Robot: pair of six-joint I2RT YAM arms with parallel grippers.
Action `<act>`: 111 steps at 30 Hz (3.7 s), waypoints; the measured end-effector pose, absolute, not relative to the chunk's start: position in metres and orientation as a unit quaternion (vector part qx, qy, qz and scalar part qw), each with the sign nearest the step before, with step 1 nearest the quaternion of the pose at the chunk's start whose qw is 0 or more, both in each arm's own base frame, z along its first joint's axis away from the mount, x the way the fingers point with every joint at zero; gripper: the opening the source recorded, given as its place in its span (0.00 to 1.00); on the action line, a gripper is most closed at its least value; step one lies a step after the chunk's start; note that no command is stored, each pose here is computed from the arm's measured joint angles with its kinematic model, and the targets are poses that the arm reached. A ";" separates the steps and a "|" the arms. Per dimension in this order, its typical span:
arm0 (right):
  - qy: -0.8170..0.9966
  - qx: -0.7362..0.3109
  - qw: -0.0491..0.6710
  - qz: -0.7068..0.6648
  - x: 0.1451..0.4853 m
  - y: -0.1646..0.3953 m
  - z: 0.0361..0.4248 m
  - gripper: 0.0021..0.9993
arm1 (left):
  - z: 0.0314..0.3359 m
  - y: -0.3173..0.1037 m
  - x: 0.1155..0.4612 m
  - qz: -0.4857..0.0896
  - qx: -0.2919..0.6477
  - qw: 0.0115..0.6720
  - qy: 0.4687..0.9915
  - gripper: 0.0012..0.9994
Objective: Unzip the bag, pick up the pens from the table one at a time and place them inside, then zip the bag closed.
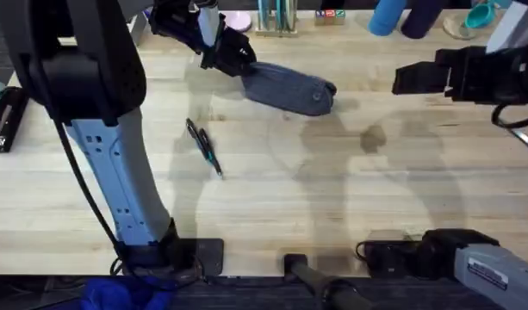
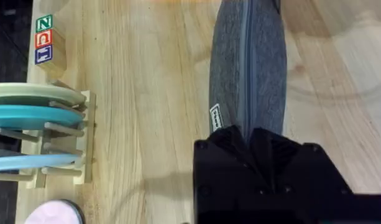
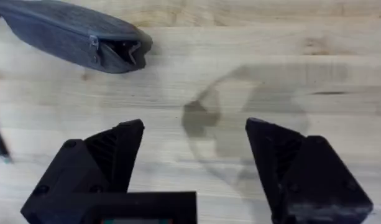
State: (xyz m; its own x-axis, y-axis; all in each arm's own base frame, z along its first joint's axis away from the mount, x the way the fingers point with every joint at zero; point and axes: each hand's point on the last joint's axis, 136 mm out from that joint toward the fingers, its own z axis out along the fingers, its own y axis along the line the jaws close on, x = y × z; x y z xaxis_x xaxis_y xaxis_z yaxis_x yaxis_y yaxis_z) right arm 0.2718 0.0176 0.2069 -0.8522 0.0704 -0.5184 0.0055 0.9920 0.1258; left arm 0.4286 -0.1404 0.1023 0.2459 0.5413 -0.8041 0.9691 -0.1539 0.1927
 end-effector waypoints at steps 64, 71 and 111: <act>0.960 0.168 0.211 0.076 0.339 0.188 0.133 0.99 | 0.102 -0.140 0.430 -0.290 0.702 0.367 0.537 0.04; 0.957 0.170 0.223 0.076 0.349 0.191 0.135 0.99 | 0.102 -0.140 0.430 -0.290 0.702 0.367 0.537 0.04; 0.960 0.191 0.204 0.034 0.361 0.182 0.097 0.87 | 0.102 -0.140 0.431 -0.289 0.702 0.367 0.537 0.04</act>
State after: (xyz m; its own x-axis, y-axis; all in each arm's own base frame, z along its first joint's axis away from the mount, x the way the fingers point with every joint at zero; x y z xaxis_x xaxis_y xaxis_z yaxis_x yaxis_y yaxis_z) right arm 0.3609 0.1822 0.0966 -0.8437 0.3810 -0.3781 0.3533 0.9245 0.1431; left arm 0.4308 -0.1404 0.1022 0.2563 0.5413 -0.8008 0.9665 -0.1539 0.2053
